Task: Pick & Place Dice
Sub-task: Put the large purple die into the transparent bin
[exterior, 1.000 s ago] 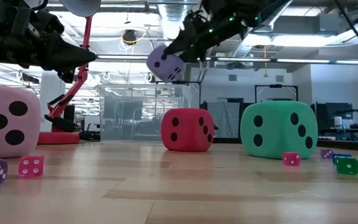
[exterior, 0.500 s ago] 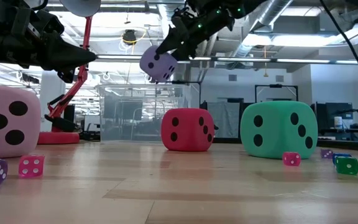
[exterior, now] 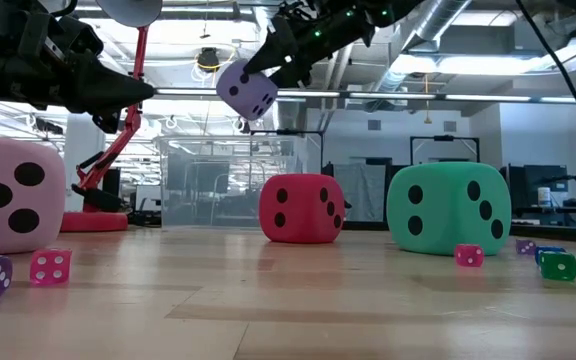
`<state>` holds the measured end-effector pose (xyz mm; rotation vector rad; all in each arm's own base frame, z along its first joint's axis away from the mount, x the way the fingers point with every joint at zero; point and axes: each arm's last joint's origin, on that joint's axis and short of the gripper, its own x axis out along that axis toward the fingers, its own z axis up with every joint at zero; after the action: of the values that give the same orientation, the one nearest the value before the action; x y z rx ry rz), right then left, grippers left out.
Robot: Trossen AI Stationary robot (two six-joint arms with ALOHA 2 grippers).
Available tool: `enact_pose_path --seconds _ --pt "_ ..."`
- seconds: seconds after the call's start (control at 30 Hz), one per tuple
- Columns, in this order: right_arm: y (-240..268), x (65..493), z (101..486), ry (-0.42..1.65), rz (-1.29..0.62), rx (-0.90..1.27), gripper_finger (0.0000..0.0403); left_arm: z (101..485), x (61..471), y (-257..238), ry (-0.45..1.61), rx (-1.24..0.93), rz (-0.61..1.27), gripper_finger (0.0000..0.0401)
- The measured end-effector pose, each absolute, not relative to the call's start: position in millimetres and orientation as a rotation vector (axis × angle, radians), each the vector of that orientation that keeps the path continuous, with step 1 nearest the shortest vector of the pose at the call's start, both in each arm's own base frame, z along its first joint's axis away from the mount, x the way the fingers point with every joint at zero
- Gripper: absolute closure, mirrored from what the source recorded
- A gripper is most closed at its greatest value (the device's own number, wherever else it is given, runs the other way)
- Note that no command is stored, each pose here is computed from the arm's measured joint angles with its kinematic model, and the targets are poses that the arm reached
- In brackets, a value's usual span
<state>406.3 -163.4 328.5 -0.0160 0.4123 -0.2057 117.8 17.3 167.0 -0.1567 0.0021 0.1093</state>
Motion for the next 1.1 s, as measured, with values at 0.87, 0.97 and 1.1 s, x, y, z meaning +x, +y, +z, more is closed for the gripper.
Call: enact_pose_path --seconds 0.87,0.97,1.1 --pt "-150 412 329 0.405 -0.173 -0.028 0.0006 167 118 17 0.002 -0.156 0.11 0.039" --pt "-151 411 328 0.412 -0.173 -0.03 0.0005 167 118 17 0.002 -0.157 0.109 0.039" --pt "-153 411 329 0.4 -0.18 -0.032 0.0005 167 118 17 0.002 -0.156 0.11 0.039"
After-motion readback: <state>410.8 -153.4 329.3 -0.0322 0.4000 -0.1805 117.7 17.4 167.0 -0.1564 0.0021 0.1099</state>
